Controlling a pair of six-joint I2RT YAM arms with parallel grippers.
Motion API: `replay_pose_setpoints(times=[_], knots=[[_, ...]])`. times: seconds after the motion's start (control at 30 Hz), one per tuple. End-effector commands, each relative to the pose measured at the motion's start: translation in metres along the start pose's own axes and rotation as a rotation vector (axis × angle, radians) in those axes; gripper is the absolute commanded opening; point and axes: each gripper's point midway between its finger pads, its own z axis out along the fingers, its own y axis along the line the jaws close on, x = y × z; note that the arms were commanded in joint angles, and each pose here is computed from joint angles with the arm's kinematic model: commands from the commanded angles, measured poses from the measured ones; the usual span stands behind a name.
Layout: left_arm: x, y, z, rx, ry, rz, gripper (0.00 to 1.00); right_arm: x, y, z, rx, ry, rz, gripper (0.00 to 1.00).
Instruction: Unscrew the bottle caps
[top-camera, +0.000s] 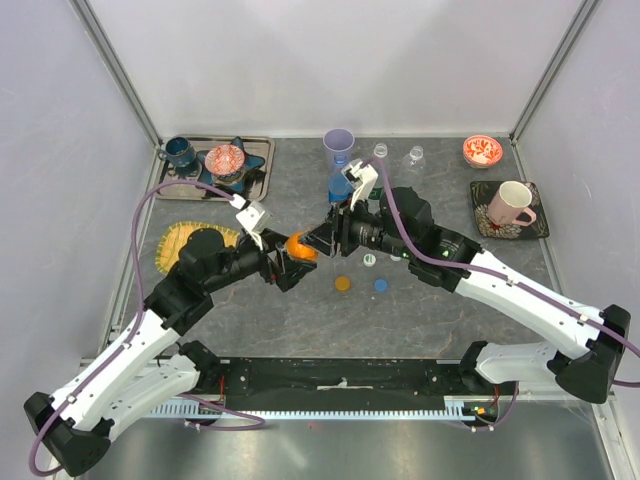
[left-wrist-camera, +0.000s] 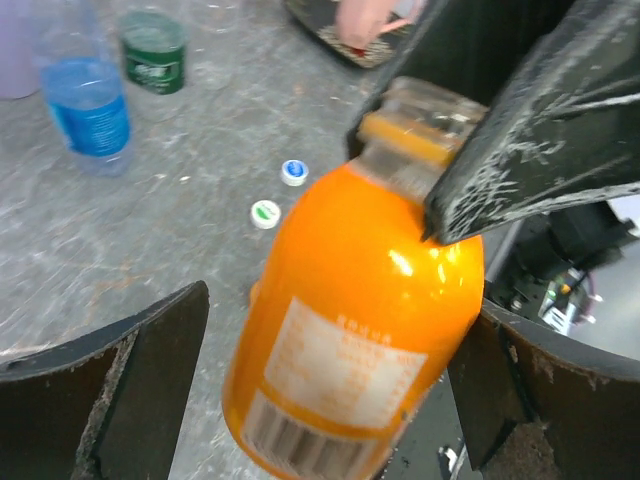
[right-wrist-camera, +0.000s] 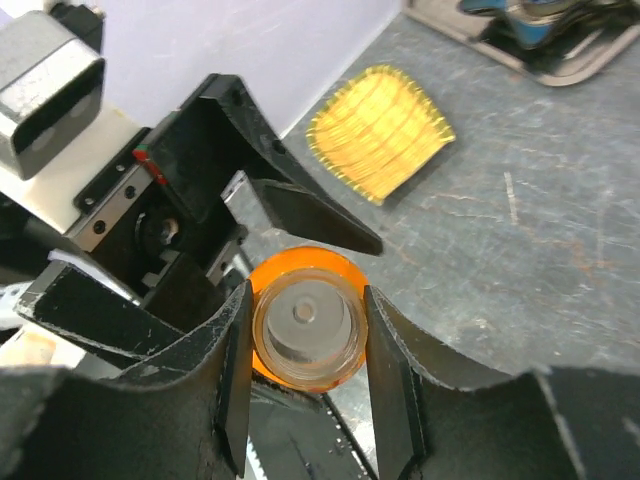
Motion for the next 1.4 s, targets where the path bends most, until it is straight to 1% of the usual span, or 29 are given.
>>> replay_pose_setpoints(times=[0.0,0.03,0.07,0.1,0.13,0.17,0.2,0.3,0.33,0.4,0.43,0.5,0.53,0.57,0.6,0.67,0.7,0.77,0.8,0.83,0.87,0.9,0.97,1.03,1.13,1.37], knots=[[-0.027,0.048,-0.024,-0.334,-0.057,-0.001,0.99,-0.037,-0.023,-0.03,0.213,-0.104,-0.093,0.0],[-0.026,0.052,-0.028,-0.362,-0.054,-0.006,0.99,-0.047,-0.027,-0.036,0.26,-0.13,-0.104,0.0],[-0.022,0.054,-0.032,-0.378,-0.046,-0.013,0.99,-0.059,-0.046,-0.045,0.383,-0.181,-0.113,0.0],[-0.026,0.058,-0.041,-0.419,-0.073,-0.021,0.99,-0.058,-0.057,-0.052,0.448,-0.169,-0.124,0.0],[-0.027,0.057,-0.045,-0.426,-0.084,-0.026,0.99,-0.068,-0.064,-0.06,0.511,-0.198,-0.143,0.0],[-0.024,0.057,-0.047,-0.427,-0.085,-0.029,0.99,-0.071,-0.072,-0.065,0.564,-0.206,-0.152,0.0],[-0.027,0.054,-0.054,-0.422,-0.112,-0.032,0.99,-0.077,-0.087,-0.076,0.656,-0.23,-0.162,0.0],[-0.022,0.05,-0.06,-0.407,-0.123,-0.024,0.99,-0.083,-0.112,-0.091,0.783,-0.237,-0.179,0.0],[-0.024,0.047,-0.065,-0.396,-0.14,-0.016,0.99,-0.088,-0.123,-0.102,0.868,-0.26,-0.186,0.0],[-0.022,0.044,-0.069,-0.385,-0.143,-0.006,0.99,-0.089,-0.146,-0.118,1.007,-0.263,-0.2,0.0],[-0.023,0.042,-0.074,-0.382,-0.16,-0.003,0.99,-0.087,-0.165,-0.135,1.14,-0.285,-0.214,0.0],[-0.017,0.043,-0.076,-0.387,-0.158,-0.004,0.99,-0.084,-0.187,-0.151,1.254,-0.329,-0.182,0.0],[-0.015,0.045,-0.077,-0.394,-0.161,-0.006,0.99,-0.073,-0.201,-0.155,1.298,-0.319,-0.17,0.0],[-0.012,0.046,-0.079,-0.4,-0.162,-0.009,0.99,-0.068,-0.209,-0.155,1.298,-0.32,-0.137,0.0],[-0.01,0.048,-0.079,-0.412,-0.164,-0.019,0.99,-0.067,-0.224,-0.159,1.315,-0.35,-0.081,0.0],[-0.005,0.049,-0.079,-0.417,-0.15,-0.028,0.99,-0.05,-0.246,-0.154,1.313,-0.323,-0.017,0.0],[-0.004,0.049,-0.079,-0.414,-0.148,-0.039,0.99,-0.052,-0.261,-0.161,1.338,-0.359,0.041,0.0],[0.0,0.047,-0.077,-0.403,-0.13,-0.043,0.99,-0.039,-0.282,-0.159,1.348,-0.336,0.091,0.0],[0.002,0.046,-0.076,-0.395,-0.12,-0.036,0.99,-0.042,-0.293,-0.162,1.36,-0.37,0.115,0.0],[0.003,0.047,-0.076,-0.398,-0.115,-0.032,0.99,-0.036,-0.301,-0.16,1.364,-0.375,0.144,0.0],[0.006,0.048,-0.076,-0.402,-0.102,-0.03,0.99,-0.03,-0.311,-0.156,1.374,-0.367,0.157,0.0],[0.009,0.051,-0.077,-0.419,-0.091,-0.032,0.99,-0.035,-0.318,-0.156,1.386,-0.406,0.16,0.0],[0.012,0.054,-0.077,-0.434,-0.076,-0.035,0.98,-0.026,-0.336,-0.152,1.424,-0.391,0.17,0.0],[0.017,0.055,-0.076,-0.436,-0.059,-0.046,0.98,-0.03,-0.35,-0.148,1.426,-0.399,0.193,0.0],[0.022,0.051,-0.074,-0.409,-0.046,-0.051,0.97,-0.015,-0.378,-0.134,1.459,-0.311,0.198,0.0],[0.027,0.053,-0.075,-0.417,-0.039,-0.043,0.97,0.016,-0.403,-0.13,1.506,-0.213,0.209,0.0]])
